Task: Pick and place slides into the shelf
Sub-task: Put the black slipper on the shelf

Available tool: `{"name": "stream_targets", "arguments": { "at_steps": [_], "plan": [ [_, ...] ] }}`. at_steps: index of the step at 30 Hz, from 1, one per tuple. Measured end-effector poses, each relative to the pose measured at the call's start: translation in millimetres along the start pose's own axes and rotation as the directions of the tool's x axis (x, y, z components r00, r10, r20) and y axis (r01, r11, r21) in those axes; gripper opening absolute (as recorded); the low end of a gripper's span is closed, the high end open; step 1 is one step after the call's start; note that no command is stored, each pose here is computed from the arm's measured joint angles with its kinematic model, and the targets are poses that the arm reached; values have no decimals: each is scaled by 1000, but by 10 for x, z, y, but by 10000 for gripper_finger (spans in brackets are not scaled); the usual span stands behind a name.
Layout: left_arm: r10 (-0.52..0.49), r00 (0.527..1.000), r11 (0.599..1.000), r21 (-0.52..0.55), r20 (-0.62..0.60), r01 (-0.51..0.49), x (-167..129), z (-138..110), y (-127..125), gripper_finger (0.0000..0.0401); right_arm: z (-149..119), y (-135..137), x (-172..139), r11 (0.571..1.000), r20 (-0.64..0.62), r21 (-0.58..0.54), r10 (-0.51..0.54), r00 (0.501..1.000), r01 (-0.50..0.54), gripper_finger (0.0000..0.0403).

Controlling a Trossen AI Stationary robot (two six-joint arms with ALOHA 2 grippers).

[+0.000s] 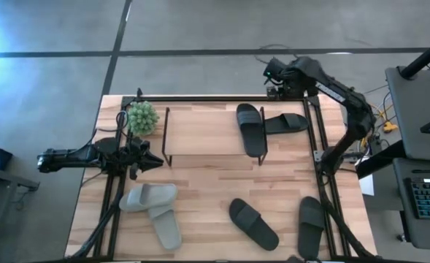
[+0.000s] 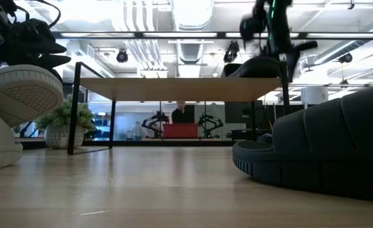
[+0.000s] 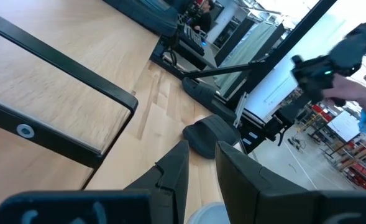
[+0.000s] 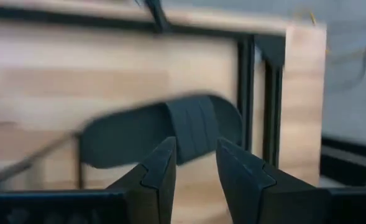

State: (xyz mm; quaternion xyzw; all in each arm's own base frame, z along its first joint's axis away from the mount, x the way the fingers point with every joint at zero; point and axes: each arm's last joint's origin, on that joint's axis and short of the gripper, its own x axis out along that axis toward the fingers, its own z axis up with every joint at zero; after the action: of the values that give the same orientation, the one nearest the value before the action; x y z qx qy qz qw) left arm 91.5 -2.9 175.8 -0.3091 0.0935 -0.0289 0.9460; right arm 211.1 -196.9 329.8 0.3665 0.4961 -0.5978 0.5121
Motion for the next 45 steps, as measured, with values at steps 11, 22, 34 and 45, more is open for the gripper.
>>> {"name": "stream_targets", "arguments": {
  "at_steps": [11,22,34,45],
  "plan": [
    [0,1000,1000,0,0,0,0,0,0,66,-182,31,840,981,-201,-92,-185,962,170,107],
    [0,1000,1000,0,0,0,0,0,0,66,-343,195,1188,996,-231,-76,-62,971,45,107],
    [0,1000,1000,0,0,0,0,0,0,66,-392,195,1299,983,-124,-129,-148,981,132,107],
    [0,1000,1000,0,0,0,0,0,0,66,-477,169,1458,970,-71,-158,-197,978,184,96]
  ]
}}
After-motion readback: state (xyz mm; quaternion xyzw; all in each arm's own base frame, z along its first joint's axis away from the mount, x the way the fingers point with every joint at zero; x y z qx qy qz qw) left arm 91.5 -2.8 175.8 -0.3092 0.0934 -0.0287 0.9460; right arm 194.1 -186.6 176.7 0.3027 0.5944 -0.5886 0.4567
